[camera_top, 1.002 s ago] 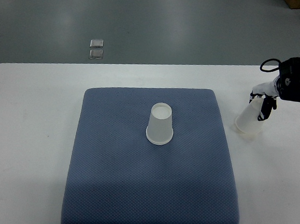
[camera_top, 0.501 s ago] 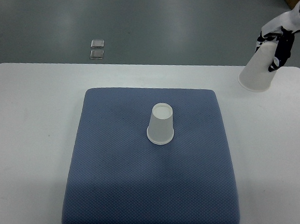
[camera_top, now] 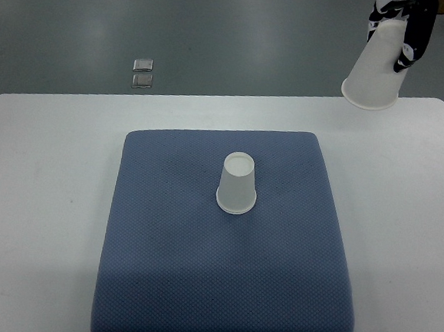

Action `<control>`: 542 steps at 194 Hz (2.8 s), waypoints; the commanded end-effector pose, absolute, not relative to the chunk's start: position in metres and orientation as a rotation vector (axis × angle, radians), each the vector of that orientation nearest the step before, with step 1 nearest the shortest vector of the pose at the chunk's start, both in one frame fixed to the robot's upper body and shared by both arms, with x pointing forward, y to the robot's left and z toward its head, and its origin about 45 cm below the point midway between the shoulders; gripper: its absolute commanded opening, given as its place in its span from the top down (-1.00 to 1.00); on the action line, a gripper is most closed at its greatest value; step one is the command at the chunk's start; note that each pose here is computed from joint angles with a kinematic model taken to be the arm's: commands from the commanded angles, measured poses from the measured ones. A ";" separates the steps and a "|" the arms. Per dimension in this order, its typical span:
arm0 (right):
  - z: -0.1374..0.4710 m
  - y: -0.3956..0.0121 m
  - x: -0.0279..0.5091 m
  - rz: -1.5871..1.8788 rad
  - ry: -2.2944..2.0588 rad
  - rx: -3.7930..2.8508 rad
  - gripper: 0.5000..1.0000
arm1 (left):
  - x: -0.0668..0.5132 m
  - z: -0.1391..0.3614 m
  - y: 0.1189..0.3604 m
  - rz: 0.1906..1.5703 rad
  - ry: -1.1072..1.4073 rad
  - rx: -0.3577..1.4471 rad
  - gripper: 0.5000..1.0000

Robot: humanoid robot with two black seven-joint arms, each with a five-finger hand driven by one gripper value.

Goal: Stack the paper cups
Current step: 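Lift the cup with the right hand and carry it above the pad cup, then lower the held cup onto the upside-down cup on the pad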

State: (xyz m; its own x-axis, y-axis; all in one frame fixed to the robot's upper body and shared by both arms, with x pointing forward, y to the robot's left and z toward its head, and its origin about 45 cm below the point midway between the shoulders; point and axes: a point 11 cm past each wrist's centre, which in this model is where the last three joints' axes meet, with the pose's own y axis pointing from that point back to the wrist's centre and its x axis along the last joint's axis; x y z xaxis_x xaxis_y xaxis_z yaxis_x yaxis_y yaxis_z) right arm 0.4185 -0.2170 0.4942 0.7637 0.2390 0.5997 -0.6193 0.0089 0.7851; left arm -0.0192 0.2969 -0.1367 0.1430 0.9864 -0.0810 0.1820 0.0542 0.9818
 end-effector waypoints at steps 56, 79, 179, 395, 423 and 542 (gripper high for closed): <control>0.460 -0.101 0.414 0.833 -0.197 1.525 0.79 | -0.019 -0.137 0.298 0.960 1.254 1.355 -1.00; 0.436 -0.084 0.415 0.828 -0.172 1.557 0.78 | -0.019 -0.137 0.297 0.958 1.256 1.355 -1.00; 0.408 -0.075 0.418 0.808 -0.177 1.627 0.75 | -0.019 -0.137 0.296 0.956 1.257 1.353 -1.00; 0.366 -0.087 0.417 0.714 -0.187 1.645 0.45 | -0.019 -0.137 0.299 0.964 1.255 1.358 -1.00; 0.364 -0.088 0.417 0.710 -0.185 1.646 0.28 | -0.019 -0.137 0.299 0.964 1.255 1.358 -1.00; 0.361 -0.085 0.416 0.676 -0.213 1.689 -0.13 | -0.019 -0.137 0.299 0.963 1.255 1.357 -1.00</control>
State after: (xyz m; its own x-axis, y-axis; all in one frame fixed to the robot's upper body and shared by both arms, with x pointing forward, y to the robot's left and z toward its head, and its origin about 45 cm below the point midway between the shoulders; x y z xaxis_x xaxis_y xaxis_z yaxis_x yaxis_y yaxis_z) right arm 0.4166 -0.0854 0.3612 0.8119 0.2225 0.5397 -0.4917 -0.2378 0.8377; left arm -0.0190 0.2989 -0.1367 0.1406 0.9872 -0.0750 0.1824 0.0487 0.9820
